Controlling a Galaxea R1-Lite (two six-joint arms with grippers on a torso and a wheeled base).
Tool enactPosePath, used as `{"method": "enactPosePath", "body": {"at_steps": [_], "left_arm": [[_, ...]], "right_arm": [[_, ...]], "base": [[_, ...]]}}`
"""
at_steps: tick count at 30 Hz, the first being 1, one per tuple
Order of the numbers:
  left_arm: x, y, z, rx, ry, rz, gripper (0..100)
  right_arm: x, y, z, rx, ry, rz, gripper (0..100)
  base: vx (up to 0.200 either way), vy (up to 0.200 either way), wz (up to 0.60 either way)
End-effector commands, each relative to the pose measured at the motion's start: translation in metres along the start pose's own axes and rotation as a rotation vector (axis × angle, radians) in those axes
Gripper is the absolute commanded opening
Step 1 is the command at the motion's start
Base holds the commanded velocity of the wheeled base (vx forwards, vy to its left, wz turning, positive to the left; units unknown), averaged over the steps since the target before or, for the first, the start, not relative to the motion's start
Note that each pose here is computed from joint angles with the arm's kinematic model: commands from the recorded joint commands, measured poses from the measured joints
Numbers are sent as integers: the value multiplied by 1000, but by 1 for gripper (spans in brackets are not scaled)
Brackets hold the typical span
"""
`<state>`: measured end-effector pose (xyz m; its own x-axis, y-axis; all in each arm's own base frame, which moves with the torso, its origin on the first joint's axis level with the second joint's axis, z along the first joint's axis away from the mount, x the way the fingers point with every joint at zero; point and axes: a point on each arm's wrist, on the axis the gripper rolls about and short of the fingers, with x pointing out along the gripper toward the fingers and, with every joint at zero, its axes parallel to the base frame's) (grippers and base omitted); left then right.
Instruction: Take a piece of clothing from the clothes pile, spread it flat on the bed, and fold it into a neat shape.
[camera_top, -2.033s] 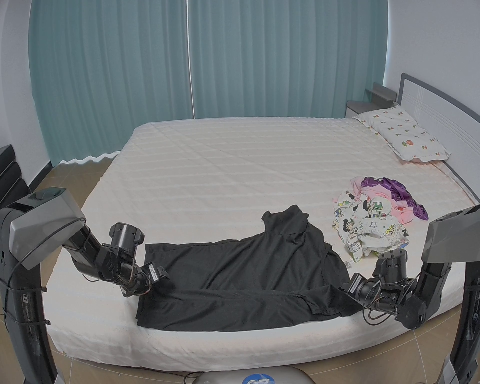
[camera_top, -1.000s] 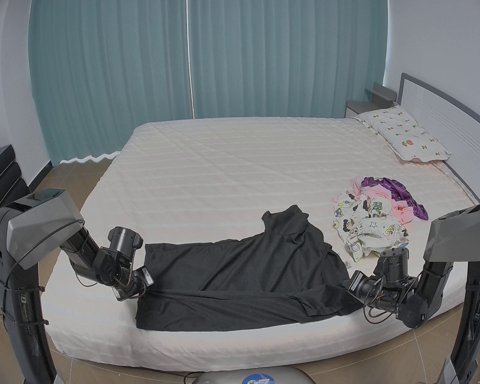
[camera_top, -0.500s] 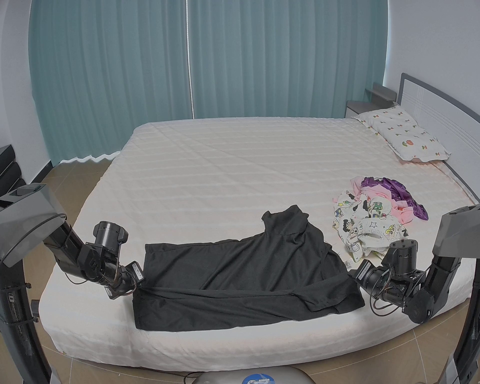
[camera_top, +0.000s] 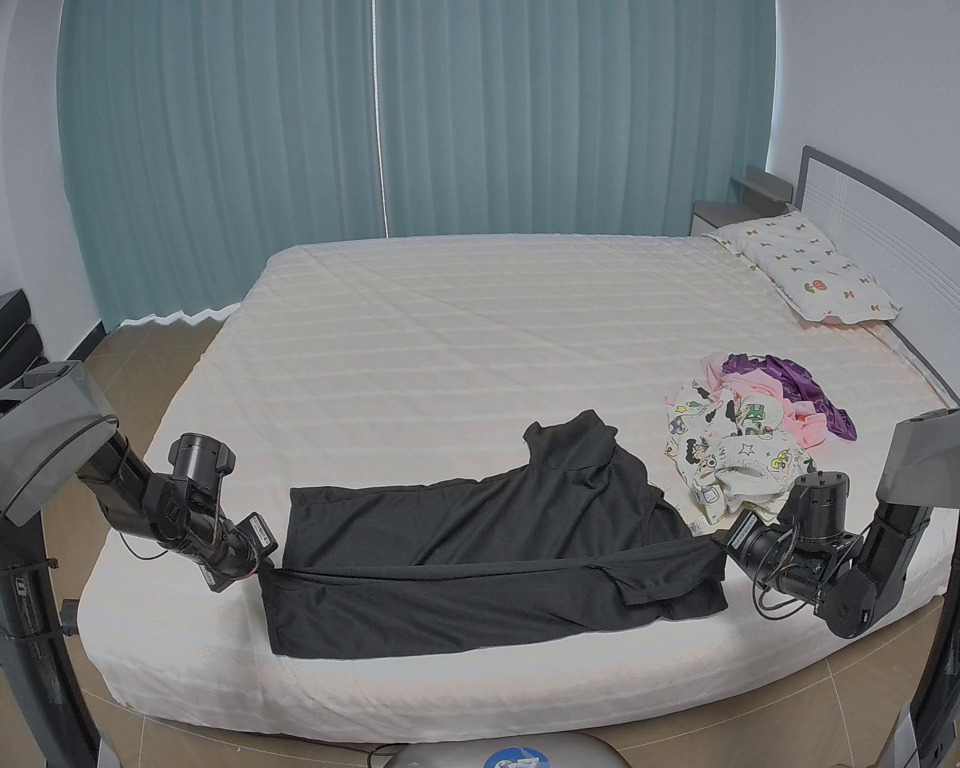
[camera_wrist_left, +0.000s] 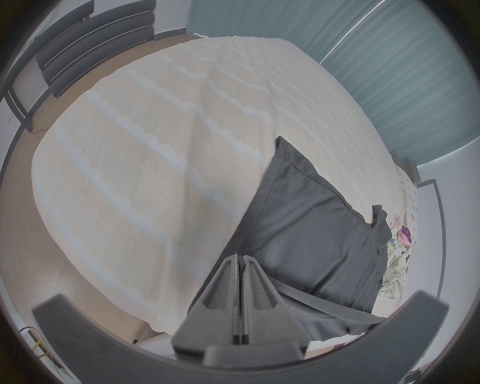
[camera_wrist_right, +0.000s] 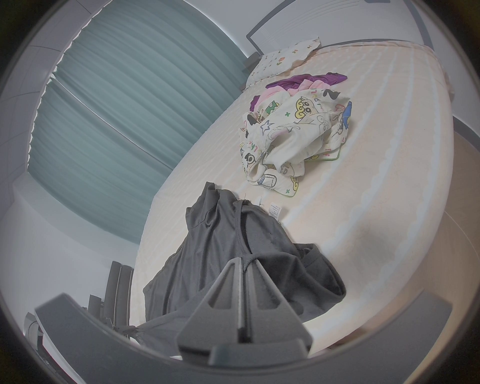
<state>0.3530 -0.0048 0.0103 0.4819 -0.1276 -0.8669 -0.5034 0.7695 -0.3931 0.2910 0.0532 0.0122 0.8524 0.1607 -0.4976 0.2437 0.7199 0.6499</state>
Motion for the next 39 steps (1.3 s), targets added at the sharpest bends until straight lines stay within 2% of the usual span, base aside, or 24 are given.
{"method": "enactPosePath", "body": {"at_steps": [1,12,13,15,23,27,31,39], "left_arm": [[8,3,-2,0,15,15,0],[16,0,1,11,-2,28,0],[22,0,-1,22,-26,73,0],[26,-2,-4,33,-31,89,0],[31,-7,-5,51,-39,94,0],[36,-10,-7,61,-53,118,0],[40,-11,-10,75,-69,147,0],[41,-13,-10,76,-69,147,0]], "right_arm": [[4,-4,-4,2,20,-10,0],[23,-9,-6,4,25,-20,0],[31,-12,-10,2,35,-27,0],[34,-13,-11,1,38,-33,0],[45,-19,-17,-7,52,-60,0],[49,-25,-22,-39,67,-77,0],[55,-26,-23,-43,65,-75,0],[61,-27,-23,-40,58,-65,0]], "base": [[0,0,0],[0,0,0],[0,0,0],[0,0,0],[0,0,0],[0,0,0],[0,0,0],[0,0,0]]}}
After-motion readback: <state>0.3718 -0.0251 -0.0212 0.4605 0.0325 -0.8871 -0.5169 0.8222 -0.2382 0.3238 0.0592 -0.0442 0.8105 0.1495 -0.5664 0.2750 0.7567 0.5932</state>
